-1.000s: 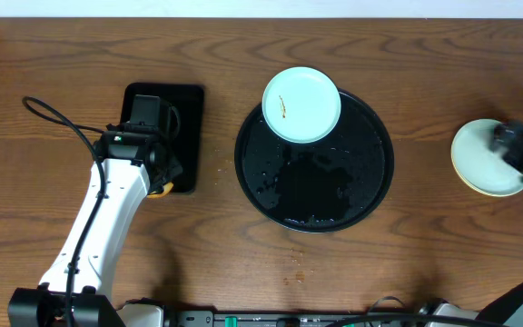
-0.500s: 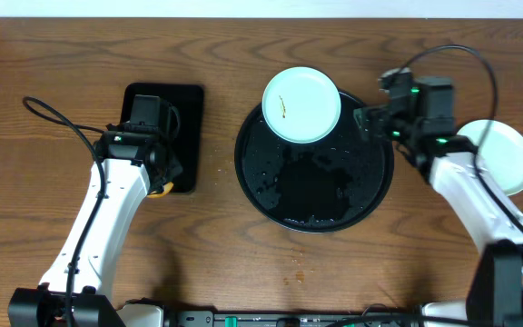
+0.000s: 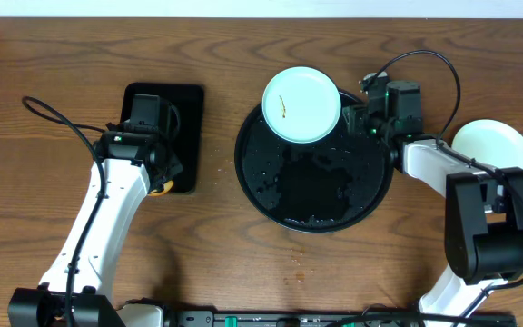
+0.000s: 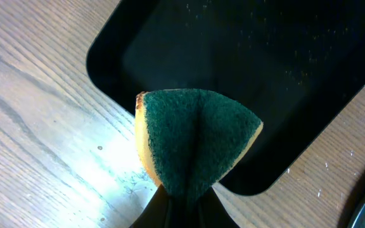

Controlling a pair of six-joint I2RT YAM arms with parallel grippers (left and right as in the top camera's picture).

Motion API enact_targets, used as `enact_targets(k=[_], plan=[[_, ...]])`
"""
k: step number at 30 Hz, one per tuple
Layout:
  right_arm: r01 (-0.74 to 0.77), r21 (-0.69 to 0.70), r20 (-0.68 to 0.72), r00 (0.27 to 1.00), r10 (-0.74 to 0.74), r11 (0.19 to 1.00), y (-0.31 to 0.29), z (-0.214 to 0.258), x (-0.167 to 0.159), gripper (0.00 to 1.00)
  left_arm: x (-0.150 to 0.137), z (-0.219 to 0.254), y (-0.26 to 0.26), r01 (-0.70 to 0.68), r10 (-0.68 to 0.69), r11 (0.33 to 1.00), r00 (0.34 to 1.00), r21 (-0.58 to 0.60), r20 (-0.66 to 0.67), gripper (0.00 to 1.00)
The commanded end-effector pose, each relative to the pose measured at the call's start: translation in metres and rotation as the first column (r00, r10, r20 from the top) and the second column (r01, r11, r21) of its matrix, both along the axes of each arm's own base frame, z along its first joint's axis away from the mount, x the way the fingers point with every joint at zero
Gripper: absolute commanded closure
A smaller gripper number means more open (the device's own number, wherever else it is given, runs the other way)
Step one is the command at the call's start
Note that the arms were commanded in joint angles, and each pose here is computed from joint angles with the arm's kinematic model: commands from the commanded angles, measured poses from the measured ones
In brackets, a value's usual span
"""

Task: Clean dirty plates on tray and stack at the side
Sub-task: 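Move the right gripper to the edge of the remaining blue plate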

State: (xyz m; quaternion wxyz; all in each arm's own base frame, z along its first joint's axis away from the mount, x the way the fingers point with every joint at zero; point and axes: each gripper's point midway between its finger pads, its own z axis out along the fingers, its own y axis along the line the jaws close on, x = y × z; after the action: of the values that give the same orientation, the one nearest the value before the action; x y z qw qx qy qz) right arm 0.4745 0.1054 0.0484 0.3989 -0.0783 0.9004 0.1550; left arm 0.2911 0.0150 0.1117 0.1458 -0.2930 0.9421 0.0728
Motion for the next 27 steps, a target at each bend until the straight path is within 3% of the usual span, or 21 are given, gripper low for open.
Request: enact_targets(k=[1, 6, 14, 16, 20, 22, 27], plan=[[-0.012, 0.067, 0.027, 1.0, 0.011, 0.998, 0.012, 0.013, 0.006, 0.51, -0.002, -0.005, 0.004, -0.001, 0.002, 1.0, 1.0, 0.022, -0.026, 0.92], [-0.016, 0.08, 0.062, 0.998, 0.011, 0.997, 0.018, 0.021, 0.011, 0.52, -0.003, -0.011, 0.004, -0.001, 0.002, 1.0, 0.999, 0.024, -0.046, 0.92], [-0.031, 0.049, 0.079, 0.997, 0.027, 0.998, 0.041, -0.006, 0.016, 0.53, -0.003, -0.019, 0.005, 0.0, 0.002, 1.0, 0.997, 0.028, -0.076, 0.92], [0.012, 0.028, 0.061, 0.998, -0.013, 1.0, 0.037, -0.018, 0.017, 0.55, -0.002, -0.019, 0.004, 0.0, 0.002, 1.0, 0.997, 0.027, -0.072, 0.92], [0.099, -0.015, 0.051, 0.994, -0.098, 0.995, 0.025, -0.037, 0.021, 0.49, -0.002, -0.019, 0.004, 0.0, 0.002, 1.0, 0.998, 0.027, -0.07, 0.92], [0.096, -0.008, 0.061, 0.994, -0.095, 0.995, 0.027, -0.036, 0.023, 0.55, -0.001, -0.019, 0.004, 0.0, 0.002, 1.0, 0.998, 0.027, -0.069, 0.92], [0.059, 0.037, 0.064, 0.996, -0.061, 0.998, 0.038, -0.025, 0.021, 0.99, 0.0, -0.019, 0.004, -0.001, 0.002, 1.0, 0.998, 0.027, -0.062, 0.92]])
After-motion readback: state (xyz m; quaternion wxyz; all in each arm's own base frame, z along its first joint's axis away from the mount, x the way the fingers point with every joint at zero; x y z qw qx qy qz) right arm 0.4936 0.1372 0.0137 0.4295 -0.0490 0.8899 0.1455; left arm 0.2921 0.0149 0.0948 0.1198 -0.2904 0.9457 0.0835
